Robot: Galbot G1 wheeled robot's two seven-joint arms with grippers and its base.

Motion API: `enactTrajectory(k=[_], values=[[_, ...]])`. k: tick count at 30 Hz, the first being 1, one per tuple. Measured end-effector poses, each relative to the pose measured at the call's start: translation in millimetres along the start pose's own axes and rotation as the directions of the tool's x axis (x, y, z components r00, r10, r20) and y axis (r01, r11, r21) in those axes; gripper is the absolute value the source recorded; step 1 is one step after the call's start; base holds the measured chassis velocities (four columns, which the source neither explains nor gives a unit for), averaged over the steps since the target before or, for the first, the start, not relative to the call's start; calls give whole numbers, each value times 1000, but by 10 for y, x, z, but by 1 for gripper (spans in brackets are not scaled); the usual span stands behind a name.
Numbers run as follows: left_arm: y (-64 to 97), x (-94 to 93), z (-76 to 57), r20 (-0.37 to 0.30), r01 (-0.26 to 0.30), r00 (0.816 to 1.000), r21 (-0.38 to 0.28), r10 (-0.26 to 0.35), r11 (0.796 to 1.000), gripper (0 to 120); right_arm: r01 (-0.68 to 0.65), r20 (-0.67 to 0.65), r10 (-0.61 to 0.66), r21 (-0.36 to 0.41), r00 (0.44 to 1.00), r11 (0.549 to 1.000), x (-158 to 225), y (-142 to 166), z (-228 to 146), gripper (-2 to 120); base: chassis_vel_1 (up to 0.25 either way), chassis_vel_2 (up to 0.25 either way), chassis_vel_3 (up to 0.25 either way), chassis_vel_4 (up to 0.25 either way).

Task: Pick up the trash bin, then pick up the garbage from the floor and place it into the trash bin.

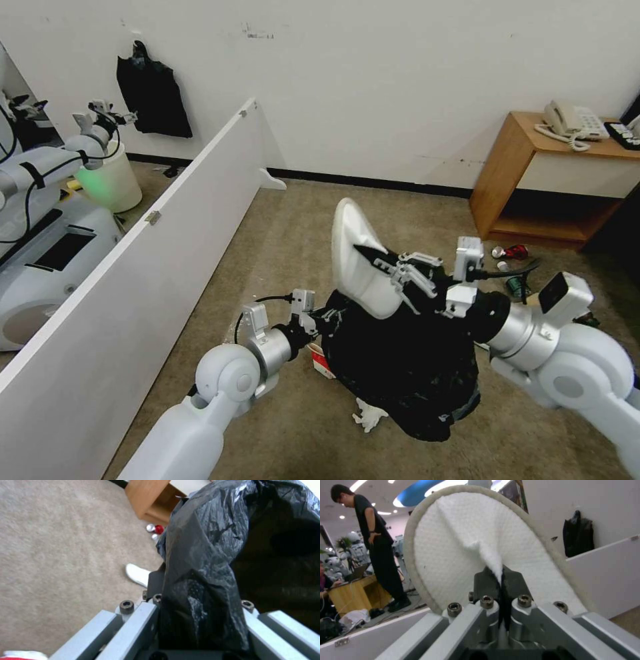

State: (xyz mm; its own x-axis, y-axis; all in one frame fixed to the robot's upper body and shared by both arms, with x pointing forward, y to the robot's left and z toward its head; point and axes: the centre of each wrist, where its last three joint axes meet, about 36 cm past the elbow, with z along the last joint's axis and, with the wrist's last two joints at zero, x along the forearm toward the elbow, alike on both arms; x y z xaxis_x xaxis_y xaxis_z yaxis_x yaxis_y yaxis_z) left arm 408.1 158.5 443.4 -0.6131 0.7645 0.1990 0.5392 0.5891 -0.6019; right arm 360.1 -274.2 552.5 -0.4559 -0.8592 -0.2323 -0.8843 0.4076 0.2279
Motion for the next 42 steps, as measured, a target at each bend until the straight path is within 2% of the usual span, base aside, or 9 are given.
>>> enactTrajectory(k=[4, 15, 42], values=[[-3, 40, -15, -3, -17, 1000, 43, 17, 999, 4, 3, -1, -3, -5, 1000, 1000, -24, -29, 120, 0, 0, 0, 0, 0], [36, 168, -46, 26, -6, 1000, 89, 3, 996, 4, 11, -32, -12, -17, 999, 1000, 14, -33, 332, 0, 0, 0, 0, 0], [73, 434, -72, 61, 25, 998, 113, -32, 993, 4, -5, -88, 4, -12, 996, 1000, 118, -94, 571, 1, 0, 0, 0, 0]])
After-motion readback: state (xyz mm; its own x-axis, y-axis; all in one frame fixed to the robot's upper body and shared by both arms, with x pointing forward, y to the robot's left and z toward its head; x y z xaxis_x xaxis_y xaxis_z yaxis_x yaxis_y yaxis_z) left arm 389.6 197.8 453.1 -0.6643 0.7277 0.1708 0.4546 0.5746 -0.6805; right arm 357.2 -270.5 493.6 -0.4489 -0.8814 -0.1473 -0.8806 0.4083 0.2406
